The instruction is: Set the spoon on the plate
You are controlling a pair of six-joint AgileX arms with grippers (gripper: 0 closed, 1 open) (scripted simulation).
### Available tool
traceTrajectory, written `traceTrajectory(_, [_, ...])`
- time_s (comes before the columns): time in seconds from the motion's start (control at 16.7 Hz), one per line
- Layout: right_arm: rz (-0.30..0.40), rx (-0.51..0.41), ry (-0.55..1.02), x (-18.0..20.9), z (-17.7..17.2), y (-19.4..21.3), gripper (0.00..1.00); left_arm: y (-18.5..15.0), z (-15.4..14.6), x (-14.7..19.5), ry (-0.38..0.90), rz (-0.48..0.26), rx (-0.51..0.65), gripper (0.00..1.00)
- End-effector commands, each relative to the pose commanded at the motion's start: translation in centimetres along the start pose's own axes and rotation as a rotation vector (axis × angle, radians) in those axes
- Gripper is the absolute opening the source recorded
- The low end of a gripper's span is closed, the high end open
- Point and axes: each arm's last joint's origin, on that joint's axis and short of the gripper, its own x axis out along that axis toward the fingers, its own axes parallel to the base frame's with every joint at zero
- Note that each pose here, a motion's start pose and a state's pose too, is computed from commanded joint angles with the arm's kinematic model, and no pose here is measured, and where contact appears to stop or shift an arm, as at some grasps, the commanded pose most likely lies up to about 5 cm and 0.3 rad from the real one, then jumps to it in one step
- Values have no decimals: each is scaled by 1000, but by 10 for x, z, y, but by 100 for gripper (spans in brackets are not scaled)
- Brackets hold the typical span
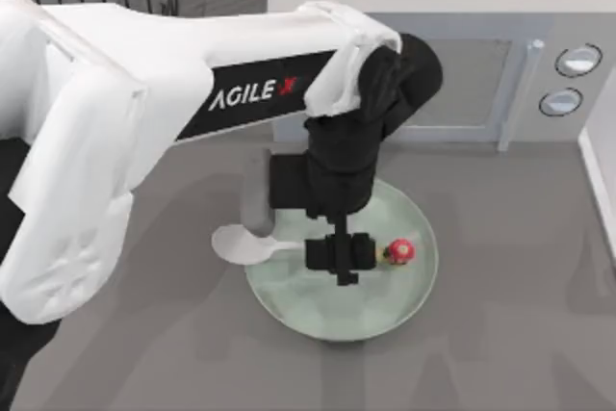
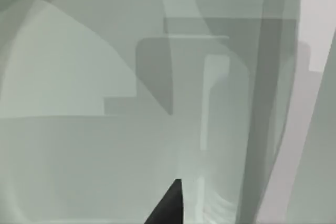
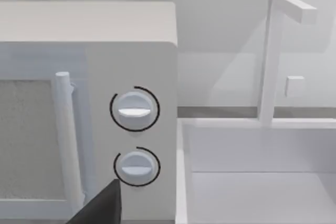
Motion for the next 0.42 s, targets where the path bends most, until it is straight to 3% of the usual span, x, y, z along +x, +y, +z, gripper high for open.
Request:
traceTrajectory(0.12, [0, 0, 0, 0, 0, 0, 100, 0, 0, 0, 0, 0, 0, 100])
traceTrajectory(0.42, [0, 0, 0, 0, 0, 0, 100, 0, 0, 0, 0, 0, 0, 100])
